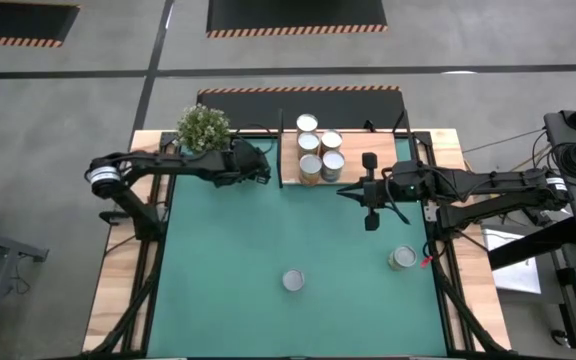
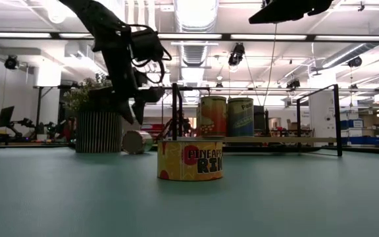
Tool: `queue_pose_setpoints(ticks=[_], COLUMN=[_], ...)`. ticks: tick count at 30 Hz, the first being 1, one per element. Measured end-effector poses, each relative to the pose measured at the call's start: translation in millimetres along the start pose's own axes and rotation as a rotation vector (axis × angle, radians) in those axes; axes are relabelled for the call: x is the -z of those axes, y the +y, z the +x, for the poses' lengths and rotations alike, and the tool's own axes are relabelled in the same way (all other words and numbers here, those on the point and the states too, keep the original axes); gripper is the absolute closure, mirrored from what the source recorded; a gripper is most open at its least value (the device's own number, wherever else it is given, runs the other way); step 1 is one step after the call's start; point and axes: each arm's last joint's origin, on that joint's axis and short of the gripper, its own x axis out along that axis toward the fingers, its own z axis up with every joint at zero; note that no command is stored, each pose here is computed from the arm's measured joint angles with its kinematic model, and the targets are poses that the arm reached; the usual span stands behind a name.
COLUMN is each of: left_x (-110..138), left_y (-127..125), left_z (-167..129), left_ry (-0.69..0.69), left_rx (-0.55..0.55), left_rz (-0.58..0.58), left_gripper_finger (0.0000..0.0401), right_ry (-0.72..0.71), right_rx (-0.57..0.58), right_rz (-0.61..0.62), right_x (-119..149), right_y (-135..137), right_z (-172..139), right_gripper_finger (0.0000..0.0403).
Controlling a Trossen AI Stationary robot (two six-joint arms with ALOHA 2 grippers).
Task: Pick and place cans onto a shelf
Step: Put the green can on the shelf
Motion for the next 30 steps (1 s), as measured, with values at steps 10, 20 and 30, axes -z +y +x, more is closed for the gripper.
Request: queue_pose_setpoints(ticks=[10,20,30], left_x=[2.9,12.0,24.7], left_y=[-4.8,-8.9,-14.7], left_z=[12.1,29.3,46.5], left_ry=[0.004,0.010,-0.009], left_rx=[-0.043,-0.095,-0.164], left_rz=[0.007,0.033,0.027], left_gripper_finger=[0.0146,0.0088,0.0129], right_ry=[0.001,0.001,0.011], right_rx=[-0.001,-0.001,-0.005], right_rz=[-0.004,-0.003,-0.006], right_x=[0.1,0.1,1.0], right_y=[0.1,0.1,0.5], right_z=[0.0,0.0,0.0], right_gripper_finger=[0.0394,0.0394,0.0394])
